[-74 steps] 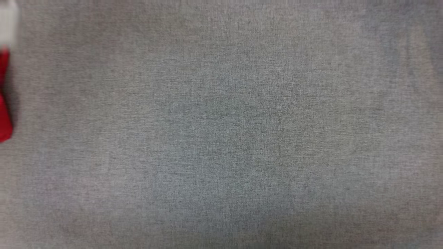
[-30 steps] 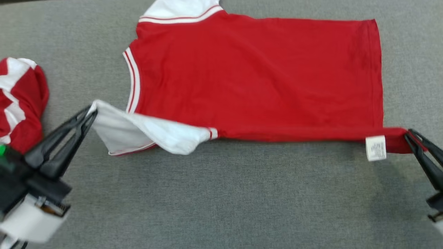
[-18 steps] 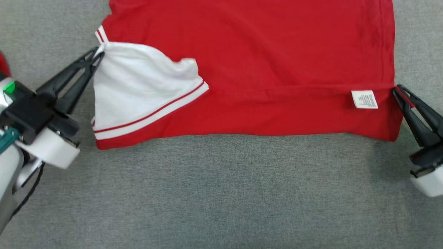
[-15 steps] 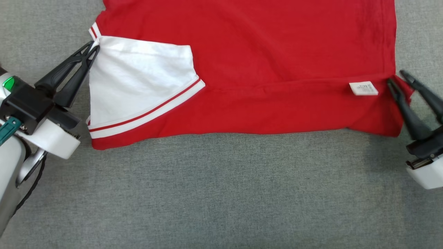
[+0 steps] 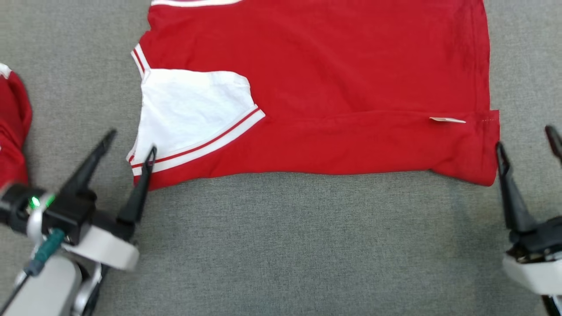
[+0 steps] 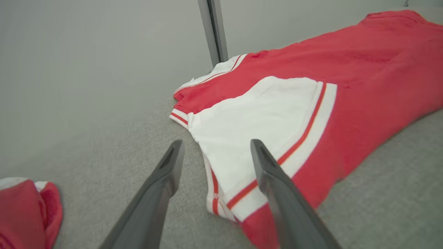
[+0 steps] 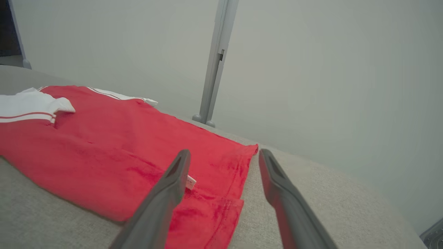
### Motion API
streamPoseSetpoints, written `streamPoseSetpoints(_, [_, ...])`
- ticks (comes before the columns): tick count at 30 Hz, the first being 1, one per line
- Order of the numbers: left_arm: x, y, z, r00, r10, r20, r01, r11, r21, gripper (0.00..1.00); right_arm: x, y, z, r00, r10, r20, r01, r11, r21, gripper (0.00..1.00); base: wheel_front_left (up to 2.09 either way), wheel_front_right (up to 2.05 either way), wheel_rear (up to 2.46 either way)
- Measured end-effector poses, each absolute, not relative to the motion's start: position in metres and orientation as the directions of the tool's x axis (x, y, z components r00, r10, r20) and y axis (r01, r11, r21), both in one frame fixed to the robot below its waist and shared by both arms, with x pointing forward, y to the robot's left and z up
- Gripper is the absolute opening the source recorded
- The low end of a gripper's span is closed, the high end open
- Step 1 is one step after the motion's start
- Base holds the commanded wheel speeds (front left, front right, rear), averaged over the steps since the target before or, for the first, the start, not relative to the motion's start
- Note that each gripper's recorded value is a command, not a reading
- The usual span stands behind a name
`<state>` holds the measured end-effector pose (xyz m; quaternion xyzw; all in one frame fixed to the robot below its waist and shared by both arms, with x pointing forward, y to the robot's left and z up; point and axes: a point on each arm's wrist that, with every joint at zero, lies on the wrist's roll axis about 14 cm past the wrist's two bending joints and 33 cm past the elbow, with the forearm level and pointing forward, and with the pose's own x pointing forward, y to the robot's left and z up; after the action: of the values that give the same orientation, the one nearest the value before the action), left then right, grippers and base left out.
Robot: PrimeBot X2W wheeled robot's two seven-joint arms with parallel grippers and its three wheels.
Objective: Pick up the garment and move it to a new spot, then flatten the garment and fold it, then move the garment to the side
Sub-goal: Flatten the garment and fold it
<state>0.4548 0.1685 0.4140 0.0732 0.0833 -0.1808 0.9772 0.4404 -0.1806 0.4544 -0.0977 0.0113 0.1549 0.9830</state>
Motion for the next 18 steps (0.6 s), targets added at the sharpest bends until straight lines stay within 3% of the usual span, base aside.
streamPoseSetpoints(10, [0.414, 0.167, 0.383, 0.902, -0.303, -0.306, 0.334, 0.941, 0.053, 1.00, 0.425, -0.169, 0.448, 0.949, 0.306, -0.076, -0.313, 0.941, -0.125, 1.00, 0.00, 0.00, 0.00])
streamPoseSetpoints(11, [0.413, 0.169, 0.377, 0.894, -0.305, -0.328, 0.341, 0.938, 0.057, 0.96, 0.424, -0.168, 0.445, 0.948, 0.309, -0.082, -0.317, 0.941, -0.116, 1.00, 0.00, 0.00, 0.00])
streamPoseSetpoints(12, [0.413, 0.170, 0.374, 0.889, -0.305, -0.341, 0.344, 0.937, 0.060, 0.74, 0.423, -0.167, 0.442, 0.946, 0.311, -0.092, -0.320, 0.941, -0.107, 1.00, 0.00, 0.00, 0.00])
streamPoseSetpoints(13, [0.415, 0.170, 0.374, 0.889, -0.307, -0.340, 0.346, 0.936, 0.059, 0.31, 0.422, -0.167, 0.439, 0.945, 0.312, -0.102, -0.322, 0.941, -0.102, 1.00, 0.00, 0.00, 0.00])
streamPoseSetpoints(14, [0.418, 0.170, 0.375, 0.890, -0.309, -0.335, 0.347, 0.936, 0.058, 0.00, 0.422, -0.169, 0.437, 0.945, 0.310, -0.109, -0.320, 0.942, -0.099, 1.00, 0.00, 0.00, 0.00])
streamPoseSetpoints(18, [0.420, 0.169, 0.376, 0.888, -0.319, -0.329, 0.357, 0.932, 0.059, 0.00, 0.417, -0.178, 0.423, 0.943, 0.293, -0.159, -0.311, 0.945, -0.105, 1.00, 0.00, 0.00, 0.00])
